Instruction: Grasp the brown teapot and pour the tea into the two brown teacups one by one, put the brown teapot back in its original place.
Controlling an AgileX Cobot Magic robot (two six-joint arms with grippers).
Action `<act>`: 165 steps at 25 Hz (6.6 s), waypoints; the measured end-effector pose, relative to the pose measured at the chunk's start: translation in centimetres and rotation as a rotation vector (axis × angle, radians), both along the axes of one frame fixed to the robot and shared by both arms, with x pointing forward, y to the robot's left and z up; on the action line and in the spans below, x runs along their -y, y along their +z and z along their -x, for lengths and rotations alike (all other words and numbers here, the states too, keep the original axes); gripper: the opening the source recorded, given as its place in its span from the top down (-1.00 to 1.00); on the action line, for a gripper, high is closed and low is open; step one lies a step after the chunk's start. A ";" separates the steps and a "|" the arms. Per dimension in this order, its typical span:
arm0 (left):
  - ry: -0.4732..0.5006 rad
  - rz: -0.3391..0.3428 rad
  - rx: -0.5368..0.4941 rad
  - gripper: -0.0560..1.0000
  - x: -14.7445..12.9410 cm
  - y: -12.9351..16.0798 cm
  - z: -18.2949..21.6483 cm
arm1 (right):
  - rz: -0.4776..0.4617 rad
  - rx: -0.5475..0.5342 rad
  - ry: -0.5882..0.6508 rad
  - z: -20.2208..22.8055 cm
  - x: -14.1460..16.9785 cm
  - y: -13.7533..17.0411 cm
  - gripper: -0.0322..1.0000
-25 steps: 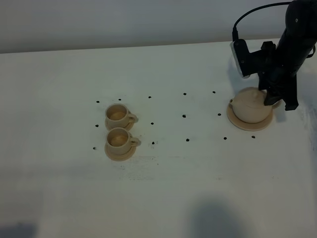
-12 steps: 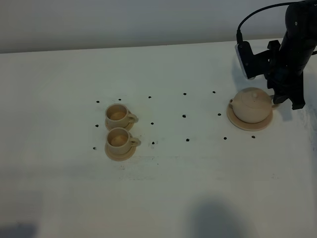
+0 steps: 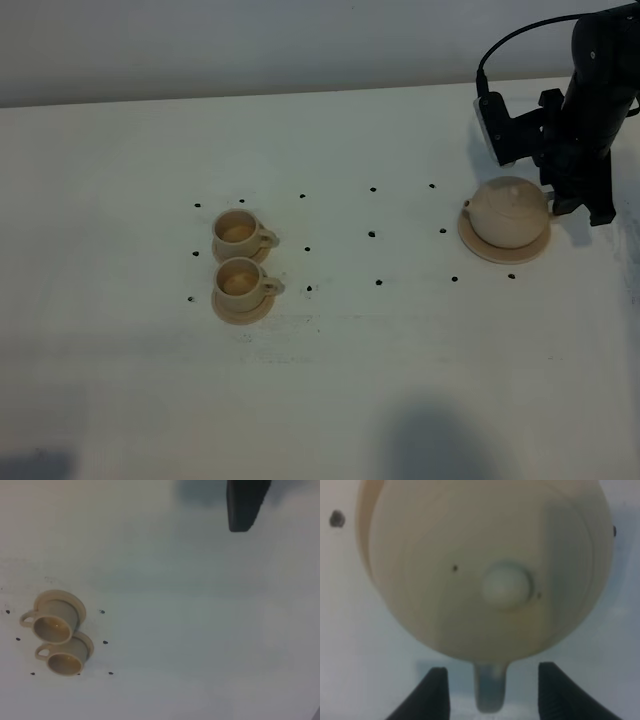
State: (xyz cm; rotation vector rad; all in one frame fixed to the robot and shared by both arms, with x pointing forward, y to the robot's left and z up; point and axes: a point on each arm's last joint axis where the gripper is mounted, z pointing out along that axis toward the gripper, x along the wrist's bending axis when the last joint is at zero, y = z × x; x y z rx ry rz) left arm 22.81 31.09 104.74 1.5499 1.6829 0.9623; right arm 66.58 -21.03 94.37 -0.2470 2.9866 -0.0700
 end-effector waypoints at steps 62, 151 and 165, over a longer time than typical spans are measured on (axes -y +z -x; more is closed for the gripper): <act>0.001 0.000 0.000 -0.26 0.0 0.0 0.0 | 0.062 -0.031 0.021 0.0 -0.8 -0.1 0.68; 0.001 0.000 0.000 -0.26 0.0 0.0 0.0 | -0.213 0.223 -0.214 5.6 -22.9 4.2 0.69; 0.001 0.000 0.000 -0.26 0.0 0.0 0.0 | -0.154 0.331 -0.098 6.0 -24.7 3.1 0.69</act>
